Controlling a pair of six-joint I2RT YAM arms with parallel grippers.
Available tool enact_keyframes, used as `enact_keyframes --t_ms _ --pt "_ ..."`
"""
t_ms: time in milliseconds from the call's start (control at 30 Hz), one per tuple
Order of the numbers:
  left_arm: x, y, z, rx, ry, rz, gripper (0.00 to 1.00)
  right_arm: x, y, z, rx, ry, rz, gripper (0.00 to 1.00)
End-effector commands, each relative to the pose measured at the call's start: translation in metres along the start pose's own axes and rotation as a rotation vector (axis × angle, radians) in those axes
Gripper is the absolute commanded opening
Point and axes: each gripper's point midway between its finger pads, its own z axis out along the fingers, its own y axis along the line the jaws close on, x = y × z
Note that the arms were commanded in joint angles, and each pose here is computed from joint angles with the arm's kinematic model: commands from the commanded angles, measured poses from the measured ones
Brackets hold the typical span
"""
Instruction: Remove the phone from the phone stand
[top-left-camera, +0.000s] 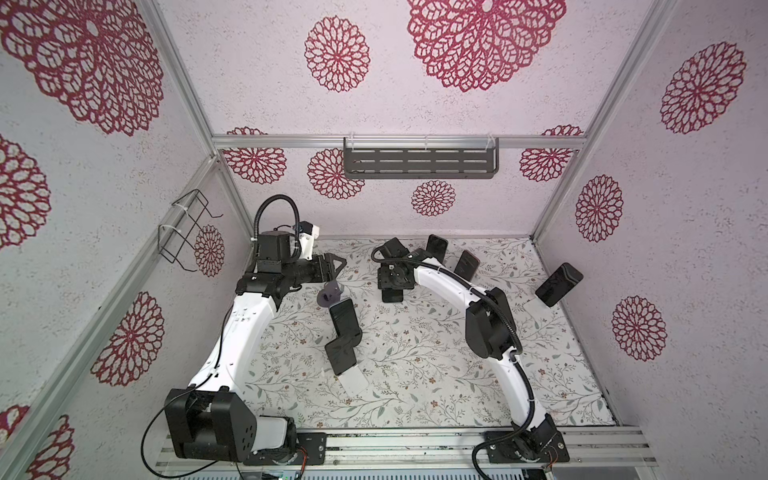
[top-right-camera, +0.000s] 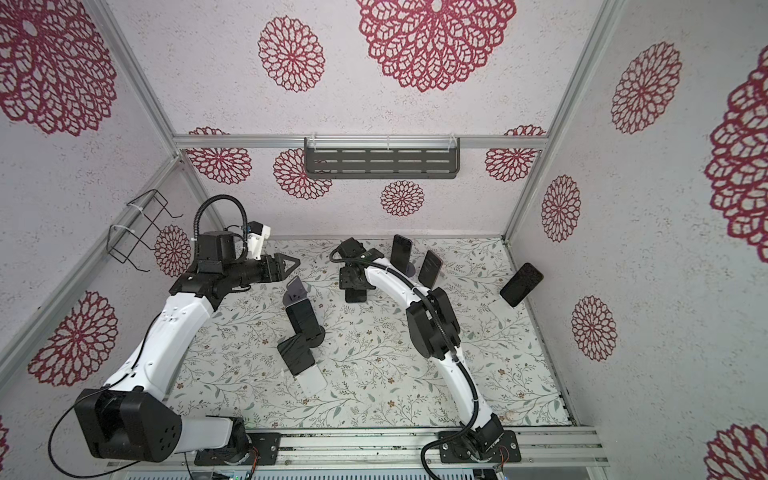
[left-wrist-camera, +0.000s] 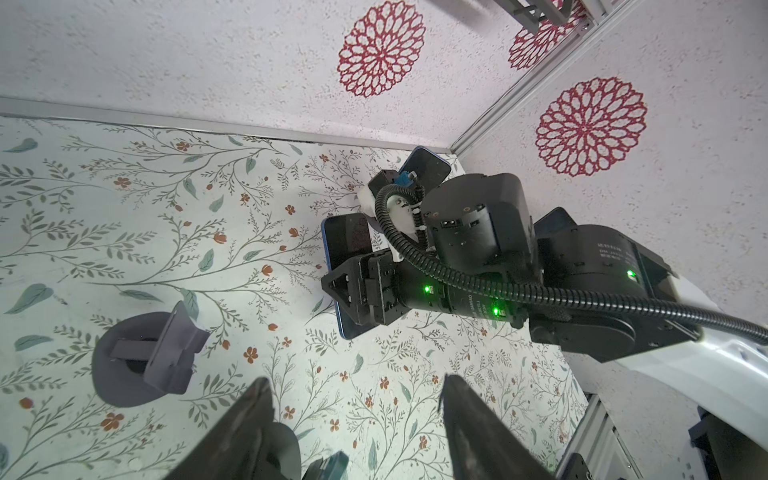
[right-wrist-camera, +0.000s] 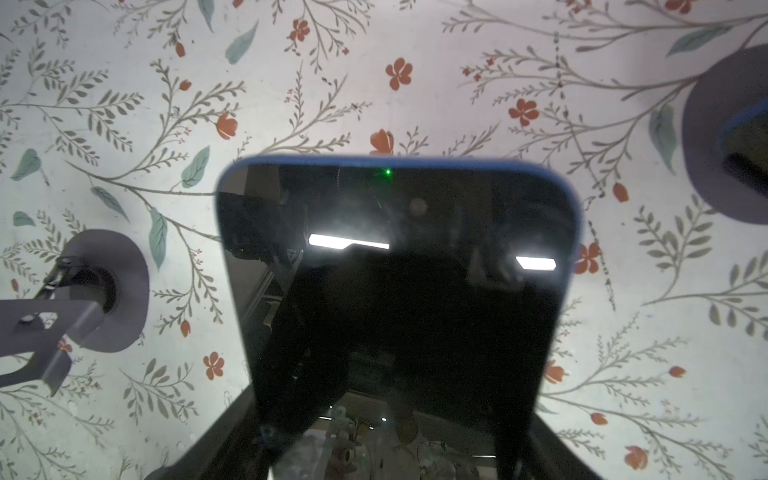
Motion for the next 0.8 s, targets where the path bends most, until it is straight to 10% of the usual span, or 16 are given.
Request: enact_keyframes --t_ms 0,433,767 --pt "-0.006 0.002 -0.001 -0.015 -0.005 0.021 0.68 -0.023 0.02 -0.016 -0.039 -0.093 0.051 0.0" --pt "-0.004 0.014 -0.003 -0.092 0.014 0.042 0.68 -0.028 0.034 0.034 -0.055 -0.139 0.069 0.0" --pt "-0.003 0.017 -0.004 -0.11 0.021 0.051 0.68 -0.015 0.024 0.063 -0.002 -0.115 0.091 0.37"
